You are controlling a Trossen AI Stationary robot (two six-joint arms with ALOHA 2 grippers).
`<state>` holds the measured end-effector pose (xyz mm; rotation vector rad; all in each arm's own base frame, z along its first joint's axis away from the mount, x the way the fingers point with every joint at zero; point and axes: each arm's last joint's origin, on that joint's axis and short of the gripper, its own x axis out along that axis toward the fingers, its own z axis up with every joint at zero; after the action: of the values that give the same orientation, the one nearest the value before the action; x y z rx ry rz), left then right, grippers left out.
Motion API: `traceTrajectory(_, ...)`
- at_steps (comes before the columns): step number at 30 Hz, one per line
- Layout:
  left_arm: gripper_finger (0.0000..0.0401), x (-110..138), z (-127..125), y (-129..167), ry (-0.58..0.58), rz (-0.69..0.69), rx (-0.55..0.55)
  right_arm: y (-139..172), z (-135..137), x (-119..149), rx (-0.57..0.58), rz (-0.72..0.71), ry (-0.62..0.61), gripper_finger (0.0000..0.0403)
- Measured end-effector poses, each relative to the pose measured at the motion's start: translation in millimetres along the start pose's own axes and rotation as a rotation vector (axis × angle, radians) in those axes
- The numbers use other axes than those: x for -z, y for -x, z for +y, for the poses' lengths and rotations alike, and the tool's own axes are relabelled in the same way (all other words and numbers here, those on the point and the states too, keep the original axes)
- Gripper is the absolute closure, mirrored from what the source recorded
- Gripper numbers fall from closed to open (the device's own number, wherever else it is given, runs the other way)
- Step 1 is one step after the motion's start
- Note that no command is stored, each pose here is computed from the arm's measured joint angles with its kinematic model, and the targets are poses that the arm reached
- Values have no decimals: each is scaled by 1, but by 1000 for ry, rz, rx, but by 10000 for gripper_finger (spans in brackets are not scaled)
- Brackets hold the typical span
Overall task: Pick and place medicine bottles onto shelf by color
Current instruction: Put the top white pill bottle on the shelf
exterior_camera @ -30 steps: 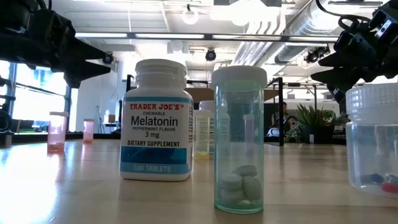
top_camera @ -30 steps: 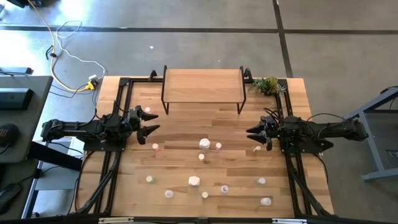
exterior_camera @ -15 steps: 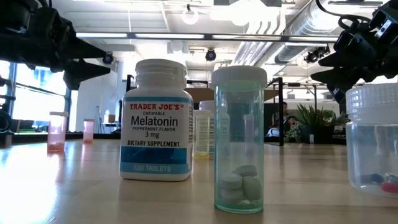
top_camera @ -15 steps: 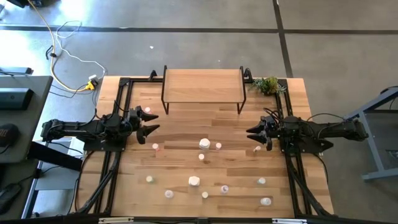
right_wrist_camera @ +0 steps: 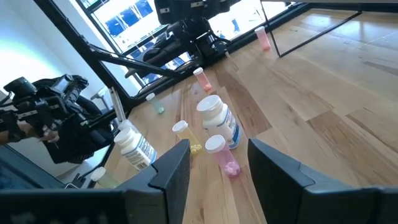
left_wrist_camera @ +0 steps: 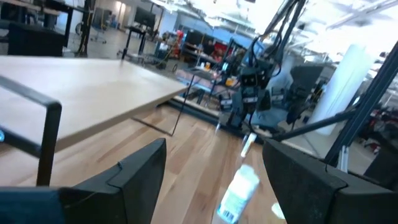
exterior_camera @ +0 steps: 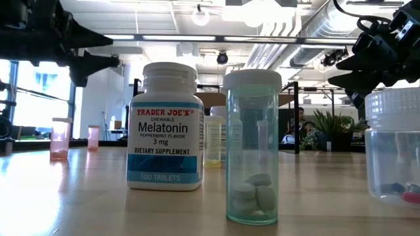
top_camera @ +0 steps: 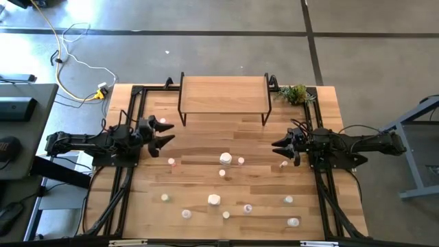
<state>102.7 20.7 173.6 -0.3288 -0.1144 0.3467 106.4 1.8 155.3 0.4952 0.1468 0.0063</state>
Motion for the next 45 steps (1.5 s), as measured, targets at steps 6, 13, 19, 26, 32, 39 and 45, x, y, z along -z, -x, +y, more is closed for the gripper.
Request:
traceTrajectory(6,144,-3,-1,0,6,-26,10,0,0,0,0,0,0,249)
traceTrajectory(13,144,-14,-4,1,72,-146,45,0,0,0,0,0,-2,249)
traceTrajectory(19,144,-22,-4,3,107,-246,-6,0,0,0,0,0,-3,249)
traceTrajectory(26,144,-27,-5,4,196,-298,11,0,0,0,0,0,-3,249)
traceTrajectory(32,144,-40,-9,9,197,-419,84,0,0,0,0,0,-3,249)
traceTrajectory(39,144,-60,-15,13,294,-493,139,0,0,0,0,0,-3,249)
traceTrajectory(45,142,-82,-25,9,242,-472,163,0,0,0,0,0,-3,249)
